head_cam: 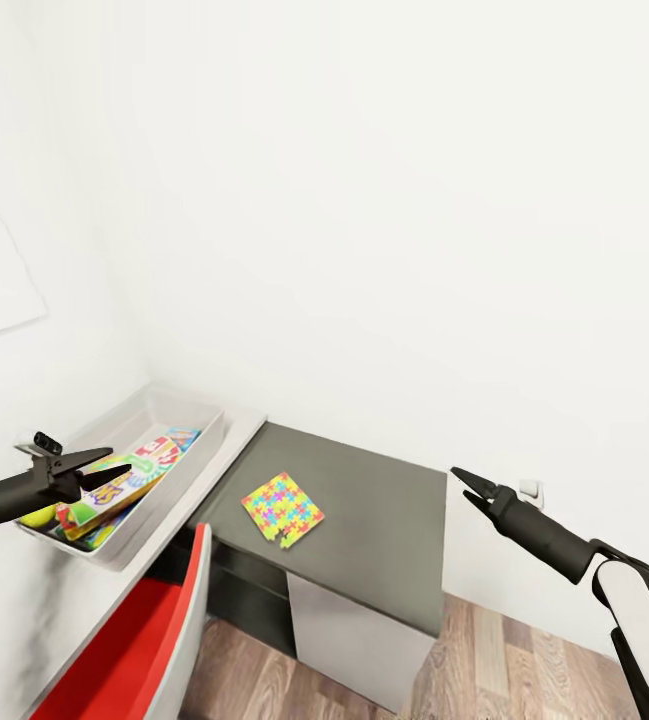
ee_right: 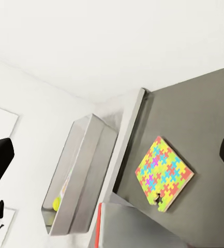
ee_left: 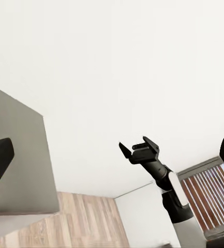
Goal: Put all the toys in the child's room - the three board games (two on the bed and one on the table), the two jigsaw puzzles on the table, and the tennis ball on the table - inside the toy box on the table in the child's room.
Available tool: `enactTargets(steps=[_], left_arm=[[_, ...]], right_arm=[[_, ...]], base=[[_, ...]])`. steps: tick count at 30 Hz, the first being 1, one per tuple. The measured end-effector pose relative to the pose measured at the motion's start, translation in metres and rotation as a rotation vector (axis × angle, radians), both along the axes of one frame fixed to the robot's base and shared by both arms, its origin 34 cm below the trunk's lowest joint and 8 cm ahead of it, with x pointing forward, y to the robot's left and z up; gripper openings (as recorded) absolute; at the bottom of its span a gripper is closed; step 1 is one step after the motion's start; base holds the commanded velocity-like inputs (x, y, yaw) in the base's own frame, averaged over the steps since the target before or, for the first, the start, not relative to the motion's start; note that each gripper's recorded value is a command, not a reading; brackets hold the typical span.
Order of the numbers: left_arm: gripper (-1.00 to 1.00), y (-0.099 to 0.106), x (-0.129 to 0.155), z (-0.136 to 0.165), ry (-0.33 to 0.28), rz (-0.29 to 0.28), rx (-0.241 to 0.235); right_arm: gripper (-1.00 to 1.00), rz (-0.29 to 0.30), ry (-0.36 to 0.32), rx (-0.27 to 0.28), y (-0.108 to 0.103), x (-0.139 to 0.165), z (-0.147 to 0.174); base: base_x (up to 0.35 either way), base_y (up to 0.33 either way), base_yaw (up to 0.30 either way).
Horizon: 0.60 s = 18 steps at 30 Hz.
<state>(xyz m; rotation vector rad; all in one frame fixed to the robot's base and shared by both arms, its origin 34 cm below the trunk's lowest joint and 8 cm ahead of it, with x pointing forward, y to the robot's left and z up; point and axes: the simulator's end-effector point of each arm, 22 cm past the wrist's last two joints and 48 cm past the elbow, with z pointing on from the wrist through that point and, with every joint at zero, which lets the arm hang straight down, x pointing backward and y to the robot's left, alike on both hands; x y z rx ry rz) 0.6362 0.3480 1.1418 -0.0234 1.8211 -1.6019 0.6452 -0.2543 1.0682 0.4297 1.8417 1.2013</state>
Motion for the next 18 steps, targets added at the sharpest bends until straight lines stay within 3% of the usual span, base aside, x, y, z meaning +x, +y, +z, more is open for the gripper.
enactTargets(steps=[18], left_arm=[[1.0,0.0009,-0.0018,0.0076,-0.016,0.003,0.0]], right_arm=[[1.0,-0.003,-0.014,-0.002,-0.0005,-0.0006,0.007]], base=[[-0.027,0.022,-0.27]])
